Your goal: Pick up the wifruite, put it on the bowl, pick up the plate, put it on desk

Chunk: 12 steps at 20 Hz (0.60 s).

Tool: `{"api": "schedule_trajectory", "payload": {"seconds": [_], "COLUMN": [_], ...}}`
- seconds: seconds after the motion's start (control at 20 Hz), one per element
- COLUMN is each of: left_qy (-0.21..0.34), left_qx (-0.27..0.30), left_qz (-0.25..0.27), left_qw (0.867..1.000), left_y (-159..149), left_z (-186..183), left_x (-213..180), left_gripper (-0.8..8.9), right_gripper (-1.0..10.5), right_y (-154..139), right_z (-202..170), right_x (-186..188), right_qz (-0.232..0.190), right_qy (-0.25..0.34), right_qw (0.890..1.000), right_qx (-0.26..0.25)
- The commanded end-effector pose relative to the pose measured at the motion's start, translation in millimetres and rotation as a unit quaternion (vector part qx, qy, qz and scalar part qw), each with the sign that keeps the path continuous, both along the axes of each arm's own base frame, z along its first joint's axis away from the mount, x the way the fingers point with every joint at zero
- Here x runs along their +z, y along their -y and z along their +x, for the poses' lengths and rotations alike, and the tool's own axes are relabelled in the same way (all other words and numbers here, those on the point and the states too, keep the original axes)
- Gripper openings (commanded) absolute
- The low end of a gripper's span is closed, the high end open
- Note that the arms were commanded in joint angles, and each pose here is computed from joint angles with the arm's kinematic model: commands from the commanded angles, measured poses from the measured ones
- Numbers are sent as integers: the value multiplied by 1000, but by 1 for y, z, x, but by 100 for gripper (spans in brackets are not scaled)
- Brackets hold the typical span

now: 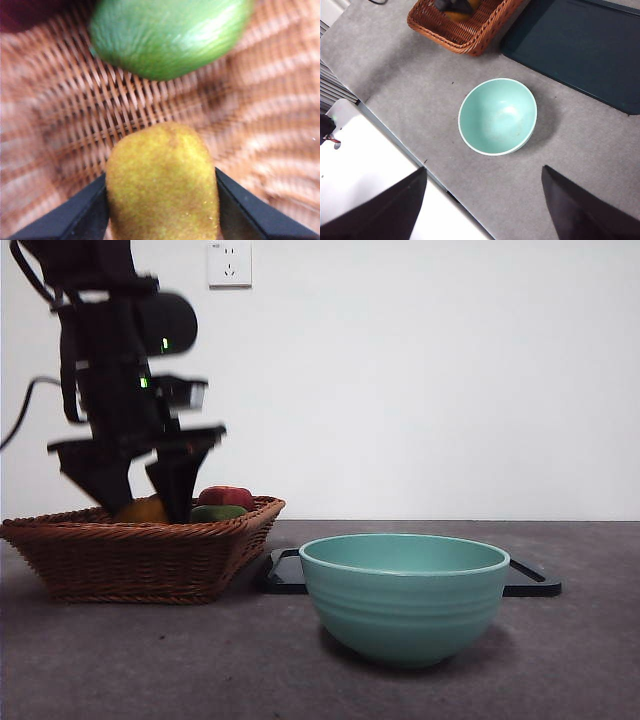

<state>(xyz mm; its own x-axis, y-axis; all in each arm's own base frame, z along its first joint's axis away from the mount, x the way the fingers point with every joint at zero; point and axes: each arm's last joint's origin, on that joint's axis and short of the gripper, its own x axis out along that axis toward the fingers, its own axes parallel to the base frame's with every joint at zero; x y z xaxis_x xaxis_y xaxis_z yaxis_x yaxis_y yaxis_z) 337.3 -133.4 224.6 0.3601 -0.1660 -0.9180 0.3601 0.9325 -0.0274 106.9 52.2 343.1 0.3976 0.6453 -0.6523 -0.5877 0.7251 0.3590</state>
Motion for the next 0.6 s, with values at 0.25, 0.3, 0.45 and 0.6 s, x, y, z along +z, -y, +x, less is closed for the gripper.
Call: {"api": "schedule_trajectory", "payload": {"seconds": [0.25,0.3,0.45,0.6], "left_qy": [89,85,61,43], "left_qx": [-152,-187,-276,-314], "left_qz": [-135,-137,-136,-102], "left_qw": [975,969,950,943], "left_y": [30,44,93,131], "left_z": [-98,-113,-139,-139], "left_x": [116,118,103,71], "left_gripper": [235,235,235,235], "right_gripper": [367,367,367,367], "right_y": [-1,-1,-1,-1], "right_z": [0,0,0,0], "right_x": [5,5,5,5], "right_qz": [5,5,5,6], "right_qy": [4,4,3,2], "right_qw": [1000,1000,1000,1000], "right_qx": [-2,-2,-3,-4]}}
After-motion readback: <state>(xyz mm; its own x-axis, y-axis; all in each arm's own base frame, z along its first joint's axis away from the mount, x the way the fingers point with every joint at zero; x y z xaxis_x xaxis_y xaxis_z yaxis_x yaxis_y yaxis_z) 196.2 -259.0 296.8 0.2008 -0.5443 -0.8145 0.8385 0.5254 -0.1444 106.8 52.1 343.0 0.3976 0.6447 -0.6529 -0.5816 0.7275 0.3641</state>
